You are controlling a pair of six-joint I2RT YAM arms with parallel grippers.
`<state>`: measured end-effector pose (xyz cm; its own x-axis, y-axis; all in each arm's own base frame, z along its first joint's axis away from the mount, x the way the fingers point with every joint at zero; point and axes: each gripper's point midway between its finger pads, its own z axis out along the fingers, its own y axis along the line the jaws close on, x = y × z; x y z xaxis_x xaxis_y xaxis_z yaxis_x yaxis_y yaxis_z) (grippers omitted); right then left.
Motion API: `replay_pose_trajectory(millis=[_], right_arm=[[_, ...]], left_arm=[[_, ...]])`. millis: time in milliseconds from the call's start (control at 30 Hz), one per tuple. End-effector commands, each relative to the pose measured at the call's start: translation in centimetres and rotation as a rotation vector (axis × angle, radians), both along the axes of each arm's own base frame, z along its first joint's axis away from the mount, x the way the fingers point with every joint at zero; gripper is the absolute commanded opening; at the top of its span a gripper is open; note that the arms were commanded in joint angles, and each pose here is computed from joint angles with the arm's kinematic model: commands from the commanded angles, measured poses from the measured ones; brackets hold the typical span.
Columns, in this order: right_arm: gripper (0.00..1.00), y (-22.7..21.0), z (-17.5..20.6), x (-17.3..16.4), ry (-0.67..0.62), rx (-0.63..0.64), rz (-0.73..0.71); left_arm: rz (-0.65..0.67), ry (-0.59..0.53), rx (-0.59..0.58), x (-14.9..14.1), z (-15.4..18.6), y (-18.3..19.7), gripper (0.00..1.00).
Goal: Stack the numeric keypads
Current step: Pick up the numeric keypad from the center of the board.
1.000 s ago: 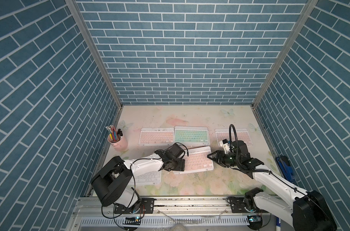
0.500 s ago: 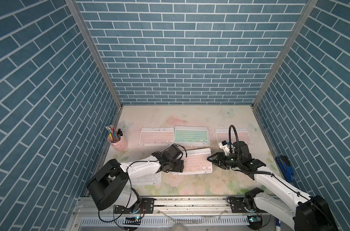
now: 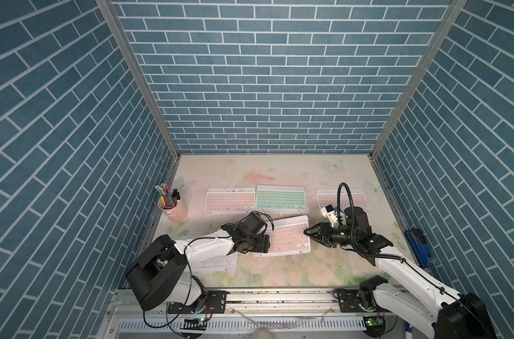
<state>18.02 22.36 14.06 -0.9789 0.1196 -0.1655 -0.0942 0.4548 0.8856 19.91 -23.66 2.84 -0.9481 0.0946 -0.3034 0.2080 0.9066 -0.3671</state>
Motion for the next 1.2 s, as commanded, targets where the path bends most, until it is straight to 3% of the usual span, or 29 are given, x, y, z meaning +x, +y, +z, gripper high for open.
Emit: replay_pose_trajectory(millis=[0,400,700,900,1100,1167], right_arm=[[0.54,2.1,2.3,-3.9,0.055,0.109,0.217],[0.54,3.7,4.9,-4.1,0.002,0.153,0.261],[0.31,2.6,2.7,-3.1,-0.003,0.0,0.184],[0.24,1.9,1.3,-3.2,0.012,-0.057,0.171],[0.0,1.4,-0.7,-3.2,0.036,-0.13,0.173],[0.0,1.3,-1.0,-3.2,0.033,-0.147,0.183]], left_arm=[[-0.191,0.052,-0.262,-2.6,2.0,-5.6,0.77],[-0.229,0.026,-0.324,-2.8,3.6,-6.4,0.78],[-0.161,-0.02,-0.267,-1.9,3.7,-4.9,0.78],[-0.111,-0.065,-0.255,-1.2,4.7,-4.0,0.78],[-0.066,-0.098,-0.247,-0.3,6.4,-3.3,0.78],[-0.049,-0.102,-0.235,0.2,6.9,-2.7,0.78]])
